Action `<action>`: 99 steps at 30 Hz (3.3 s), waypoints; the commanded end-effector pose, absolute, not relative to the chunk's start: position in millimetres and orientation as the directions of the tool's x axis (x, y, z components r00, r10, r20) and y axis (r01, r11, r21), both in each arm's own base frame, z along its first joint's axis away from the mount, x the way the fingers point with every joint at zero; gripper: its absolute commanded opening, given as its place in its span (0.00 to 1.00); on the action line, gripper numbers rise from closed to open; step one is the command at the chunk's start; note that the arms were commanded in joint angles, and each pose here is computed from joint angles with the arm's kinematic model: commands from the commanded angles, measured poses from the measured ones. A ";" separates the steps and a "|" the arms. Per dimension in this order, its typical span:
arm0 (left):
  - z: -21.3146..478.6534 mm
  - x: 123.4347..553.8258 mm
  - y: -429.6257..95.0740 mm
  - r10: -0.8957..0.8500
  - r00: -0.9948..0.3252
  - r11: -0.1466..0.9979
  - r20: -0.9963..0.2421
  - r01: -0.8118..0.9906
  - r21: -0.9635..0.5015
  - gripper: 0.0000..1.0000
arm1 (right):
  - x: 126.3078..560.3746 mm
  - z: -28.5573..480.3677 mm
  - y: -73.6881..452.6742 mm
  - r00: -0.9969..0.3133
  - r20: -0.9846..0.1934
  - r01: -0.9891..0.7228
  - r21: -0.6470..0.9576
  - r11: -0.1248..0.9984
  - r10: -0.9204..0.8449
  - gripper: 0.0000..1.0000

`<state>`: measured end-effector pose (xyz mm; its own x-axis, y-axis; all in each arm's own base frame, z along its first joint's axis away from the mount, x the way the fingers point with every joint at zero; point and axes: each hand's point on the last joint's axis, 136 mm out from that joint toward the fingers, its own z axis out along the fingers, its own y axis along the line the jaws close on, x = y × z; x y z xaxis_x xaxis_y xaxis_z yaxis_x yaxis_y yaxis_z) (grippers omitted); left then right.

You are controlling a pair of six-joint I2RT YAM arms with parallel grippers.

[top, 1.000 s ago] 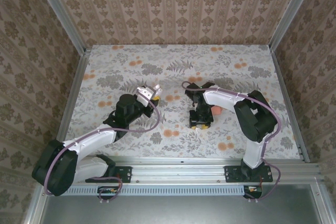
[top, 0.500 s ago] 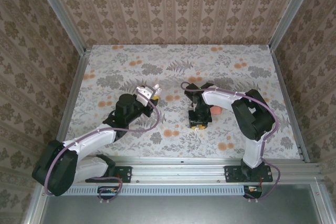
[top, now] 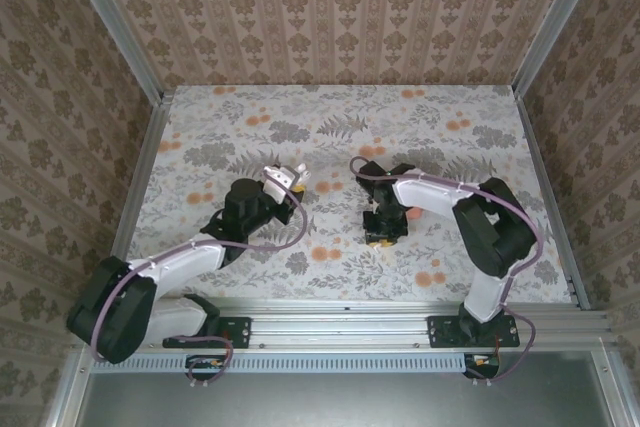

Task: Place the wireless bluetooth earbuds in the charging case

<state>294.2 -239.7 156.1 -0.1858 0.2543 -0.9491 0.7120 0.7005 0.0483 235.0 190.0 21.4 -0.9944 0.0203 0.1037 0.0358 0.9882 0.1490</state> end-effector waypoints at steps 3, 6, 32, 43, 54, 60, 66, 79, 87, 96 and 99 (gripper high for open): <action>148.8 289.2 -254.2 0.206 -0.155 0.645 -0.966 0.764 0.015 0.03 | 262.4 47.7 195.8 -0.986 -0.118 0.087 0.257 0.962 0.121 0.23; 142.5 286.9 -264.3 0.182 -0.147 0.605 -0.972 0.796 -0.006 0.03 | 279.9 65.5 202.9 -0.958 -0.241 0.067 0.339 0.939 0.155 0.22; 197.0 269.0 -312.6 0.021 -0.006 0.396 -1.000 0.918 0.003 0.04 | 324.3 255.0 231.3 -0.430 -0.855 -0.450 0.481 0.752 0.289 0.21; 212.6 268.0 -317.7 -0.014 -0.004 0.379 -1.000 0.925 -0.009 0.04 | 324.5 263.2 267.3 -0.396 -0.885 -0.537 0.439 0.721 0.245 0.21; 217.5 267.5 -317.5 -0.028 -0.011 0.378 -1.000 0.925 -0.021 0.04 | 324.8 267.1 286.9 -0.385 -0.894 -0.581 0.427 0.693 0.229 0.21; 222.1 268.1 -317.2 -0.035 -0.005 0.382 -0.999 0.924 -0.018 0.04 | 326.2 265.9 296.0 -0.392 -0.895 -0.596 0.425 0.681 0.215 0.21; 224.2 268.1 -316.8 -0.040 -0.003 0.384 -0.999 0.923 -0.018 0.04 | 327.8 263.4 300.9 -0.394 -0.897 -0.602 0.416 0.682 0.199 0.21; 233.2 269.8 -315.6 -0.055 0.009 0.393 -0.998 0.919 -0.013 0.04 | 322.4 248.3 307.9 -0.423 -0.895 -0.616 0.397 0.680 0.139 0.21; 236.9 268.9 -314.3 -0.062 0.013 0.395 -0.998 0.918 -0.012 0.04 | 321.0 233.2 304.3 -0.451 -0.885 -0.595 0.392 0.701 0.112 0.21; 239.3 267.6 -313.6 -0.059 0.019 0.394 -0.998 0.919 -0.006 0.04 | 322.7 229.3 295.4 -0.455 -0.883 -0.558 0.386 0.735 0.119 0.28; 239.0 267.4 -313.7 -0.057 0.019 0.393 -0.998 0.919 -0.005 0.04 | 323.1 232.0 293.8 -0.448 -0.886 -0.556 0.383 0.738 0.122 0.31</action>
<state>270.6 -310.6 200.5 -0.0551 0.0214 -0.9983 0.9107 0.4109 -0.0414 322.7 299.3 233.8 -0.4480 0.1406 -0.8829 -0.5769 0.7090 0.4057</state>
